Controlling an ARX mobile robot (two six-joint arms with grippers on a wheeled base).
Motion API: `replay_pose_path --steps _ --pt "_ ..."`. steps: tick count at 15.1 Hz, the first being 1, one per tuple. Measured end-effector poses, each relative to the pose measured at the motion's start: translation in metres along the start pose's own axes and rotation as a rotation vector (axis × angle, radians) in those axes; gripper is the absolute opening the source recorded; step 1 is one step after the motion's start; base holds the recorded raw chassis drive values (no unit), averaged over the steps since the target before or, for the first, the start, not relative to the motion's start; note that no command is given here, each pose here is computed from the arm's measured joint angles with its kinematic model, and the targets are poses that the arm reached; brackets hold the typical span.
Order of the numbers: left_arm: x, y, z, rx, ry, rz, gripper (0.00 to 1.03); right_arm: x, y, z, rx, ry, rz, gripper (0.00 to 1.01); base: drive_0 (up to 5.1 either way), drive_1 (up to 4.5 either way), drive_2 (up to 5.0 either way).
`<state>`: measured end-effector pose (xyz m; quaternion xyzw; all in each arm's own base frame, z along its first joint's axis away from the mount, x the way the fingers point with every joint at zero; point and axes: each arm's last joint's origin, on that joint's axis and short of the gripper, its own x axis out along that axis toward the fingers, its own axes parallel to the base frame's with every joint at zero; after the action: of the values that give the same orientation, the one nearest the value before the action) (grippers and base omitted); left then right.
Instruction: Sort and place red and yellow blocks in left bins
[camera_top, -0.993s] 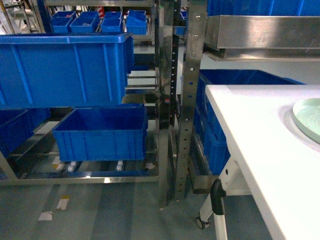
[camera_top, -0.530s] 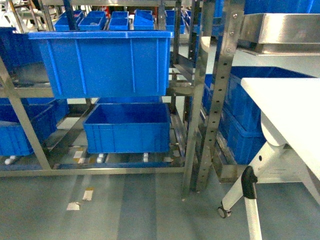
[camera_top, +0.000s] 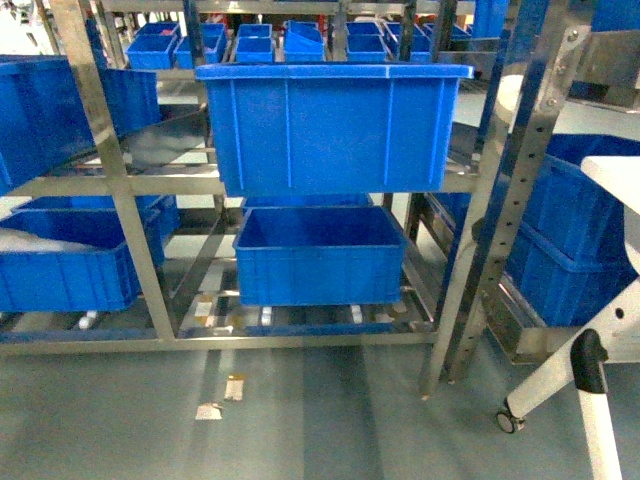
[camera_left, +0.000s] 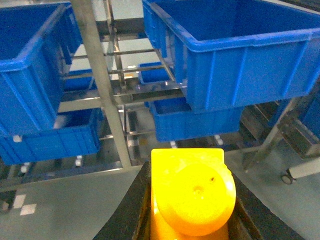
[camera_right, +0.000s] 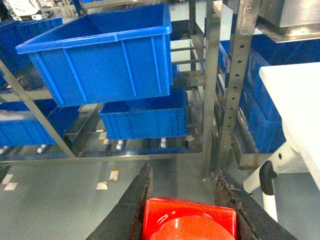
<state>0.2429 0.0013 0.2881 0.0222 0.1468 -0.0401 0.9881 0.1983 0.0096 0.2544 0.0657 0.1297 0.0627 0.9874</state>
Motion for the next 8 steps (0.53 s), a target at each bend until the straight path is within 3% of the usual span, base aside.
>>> replay_pose_path --steps 1,8 --pt "-0.0002 0.0001 0.0008 0.000 -0.007 0.002 0.27 0.0001 -0.0001 0.0000 0.000 0.000 -0.002 0.29 -4.7 2.61 2.6" --pt "-0.0002 0.0003 0.0003 -0.001 -0.001 0.003 0.27 0.0000 -0.0001 0.0001 0.000 -0.001 -0.001 0.29 -4.0 4.64 -0.4"
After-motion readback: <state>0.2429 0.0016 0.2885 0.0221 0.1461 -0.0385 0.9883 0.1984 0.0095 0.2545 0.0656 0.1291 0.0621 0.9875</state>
